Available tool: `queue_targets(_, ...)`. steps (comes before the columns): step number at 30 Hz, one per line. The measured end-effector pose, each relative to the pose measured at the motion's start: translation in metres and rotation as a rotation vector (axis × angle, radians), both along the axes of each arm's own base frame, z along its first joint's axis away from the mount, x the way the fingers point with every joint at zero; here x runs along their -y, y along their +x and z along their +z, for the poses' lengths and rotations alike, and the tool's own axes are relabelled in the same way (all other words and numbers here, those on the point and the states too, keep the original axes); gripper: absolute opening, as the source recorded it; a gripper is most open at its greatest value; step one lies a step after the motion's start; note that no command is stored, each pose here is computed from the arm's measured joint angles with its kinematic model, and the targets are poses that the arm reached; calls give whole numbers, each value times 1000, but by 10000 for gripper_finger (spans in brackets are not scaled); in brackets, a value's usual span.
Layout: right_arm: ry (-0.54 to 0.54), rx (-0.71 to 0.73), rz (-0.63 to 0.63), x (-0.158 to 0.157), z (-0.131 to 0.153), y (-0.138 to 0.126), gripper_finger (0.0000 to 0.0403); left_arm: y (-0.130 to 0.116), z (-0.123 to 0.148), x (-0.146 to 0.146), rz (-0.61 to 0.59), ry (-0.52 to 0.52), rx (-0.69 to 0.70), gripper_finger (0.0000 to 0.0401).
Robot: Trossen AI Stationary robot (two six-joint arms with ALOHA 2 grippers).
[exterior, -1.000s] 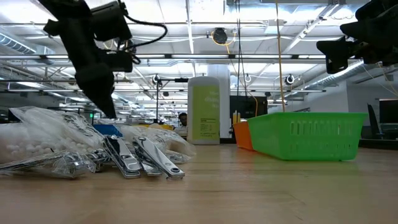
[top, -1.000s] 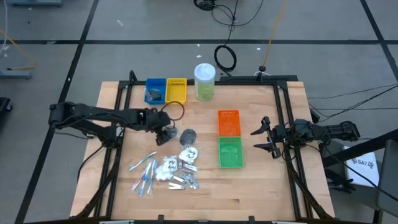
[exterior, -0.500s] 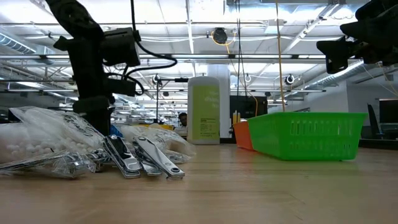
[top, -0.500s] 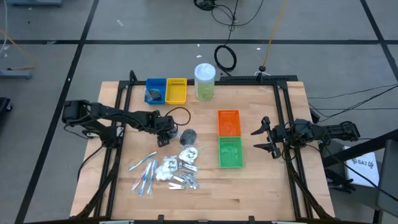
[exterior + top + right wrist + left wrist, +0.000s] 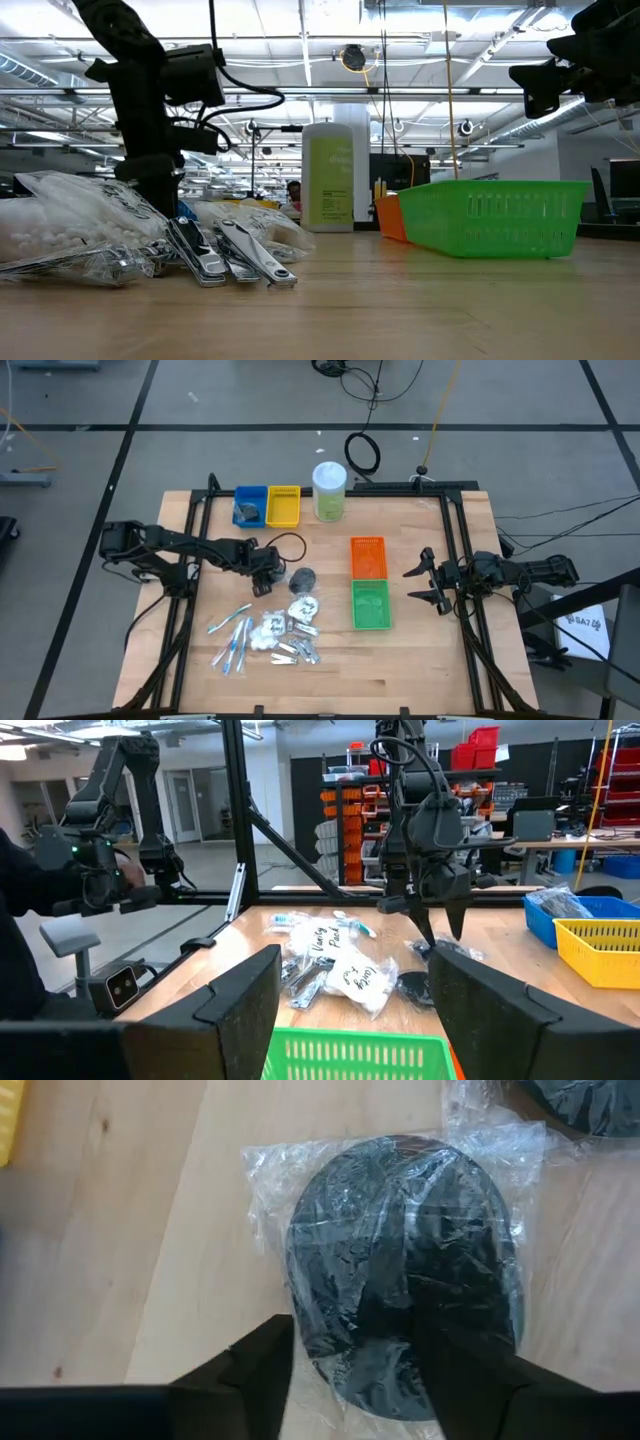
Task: Pick & Place Travel size toiletries
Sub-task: Put the black hairbrush into the blue bin
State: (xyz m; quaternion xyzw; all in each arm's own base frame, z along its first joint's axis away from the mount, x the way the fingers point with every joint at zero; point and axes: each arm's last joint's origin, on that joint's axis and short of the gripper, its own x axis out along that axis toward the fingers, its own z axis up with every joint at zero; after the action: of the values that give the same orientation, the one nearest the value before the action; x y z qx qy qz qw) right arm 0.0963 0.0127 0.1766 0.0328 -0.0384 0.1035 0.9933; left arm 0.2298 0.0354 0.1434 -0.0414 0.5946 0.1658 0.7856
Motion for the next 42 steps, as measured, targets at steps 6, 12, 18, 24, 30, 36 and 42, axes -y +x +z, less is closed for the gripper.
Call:
queue_targets(6,0,0,0,0,0,0,242,0,0,0,-8,3,-5,85)
queue_targets(12,0,0,0,0,0,0,242,0,0,0,-36,12,-12,7)
queue_targets(18,0,0,0,0,0,0,242,2,4,-1,-29,12,-10,14)
queue_targets(24,0,0,0,0,0,0,242,11,20,-2,-28,22,-13,6)
queue_targets(30,0,0,0,0,0,0,242,20,46,-6,16,108,-30,4)
queue_targets(36,0,0,0,0,0,0,242,24,75,-13,80,164,65,3)
queue_targets(42,0,0,0,0,0,0,242,8,101,-28,276,229,196,2)
